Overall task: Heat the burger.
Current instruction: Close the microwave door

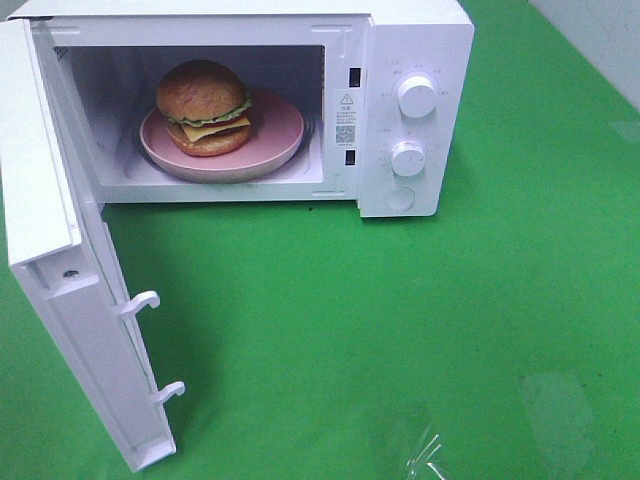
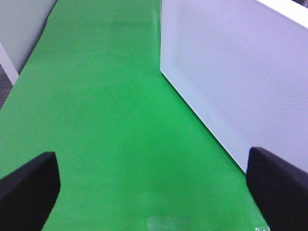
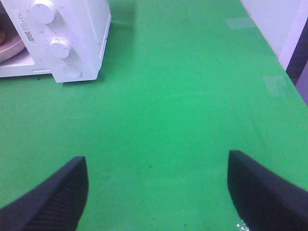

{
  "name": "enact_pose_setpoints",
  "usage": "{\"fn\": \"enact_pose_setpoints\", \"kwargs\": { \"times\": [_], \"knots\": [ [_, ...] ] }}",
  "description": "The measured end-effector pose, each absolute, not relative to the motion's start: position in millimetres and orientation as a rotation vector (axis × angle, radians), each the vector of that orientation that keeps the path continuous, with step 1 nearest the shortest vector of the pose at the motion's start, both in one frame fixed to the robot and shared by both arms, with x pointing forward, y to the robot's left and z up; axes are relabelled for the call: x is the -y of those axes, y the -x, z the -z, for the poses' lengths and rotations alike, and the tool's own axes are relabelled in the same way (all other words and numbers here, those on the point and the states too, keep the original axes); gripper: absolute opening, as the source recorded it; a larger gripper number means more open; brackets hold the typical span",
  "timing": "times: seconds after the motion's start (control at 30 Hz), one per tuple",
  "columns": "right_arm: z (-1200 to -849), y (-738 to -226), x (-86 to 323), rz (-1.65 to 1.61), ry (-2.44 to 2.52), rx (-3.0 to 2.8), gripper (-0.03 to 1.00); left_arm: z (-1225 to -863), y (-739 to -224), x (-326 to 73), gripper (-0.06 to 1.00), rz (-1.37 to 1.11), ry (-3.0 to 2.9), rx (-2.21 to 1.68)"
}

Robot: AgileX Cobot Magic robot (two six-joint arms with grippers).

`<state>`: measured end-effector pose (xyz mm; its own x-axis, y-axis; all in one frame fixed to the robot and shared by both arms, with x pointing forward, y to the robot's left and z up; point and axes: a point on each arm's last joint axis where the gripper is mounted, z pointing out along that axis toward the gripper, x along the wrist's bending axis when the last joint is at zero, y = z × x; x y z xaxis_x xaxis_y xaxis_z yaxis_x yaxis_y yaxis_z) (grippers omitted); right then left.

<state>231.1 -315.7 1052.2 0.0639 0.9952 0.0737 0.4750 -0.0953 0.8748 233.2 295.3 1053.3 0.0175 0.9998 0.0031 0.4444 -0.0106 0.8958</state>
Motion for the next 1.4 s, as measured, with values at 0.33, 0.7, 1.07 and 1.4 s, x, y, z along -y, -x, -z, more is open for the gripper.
{"fn": "enact_pose_setpoints", "kwargs": {
  "times": [0.33, 0.7, 1.07, 1.4],
  "knots": [
    [-1052, -231, 316, -0.963, -1.658, -1.488, 0.76, -1053, -233, -296, 0.97, -0.954, -1.548, -1.532],
    [-1052, -231, 316, -0.963, -1.658, -1.488, 0.76, -1054, -233, -296, 0.96, -0.959, -1.538, -1.533],
    [-1052, -231, 316, -0.963, -1.658, -1.488, 0.76, -1077, -256, -298, 0.55, -1.039, -1.437, -1.456],
    [-1052, -231, 316, -0.963, -1.658, -1.488, 0.76, -1083, -290, -301, 0.02, -1.02, -1.454, -1.488]
  ]
}}
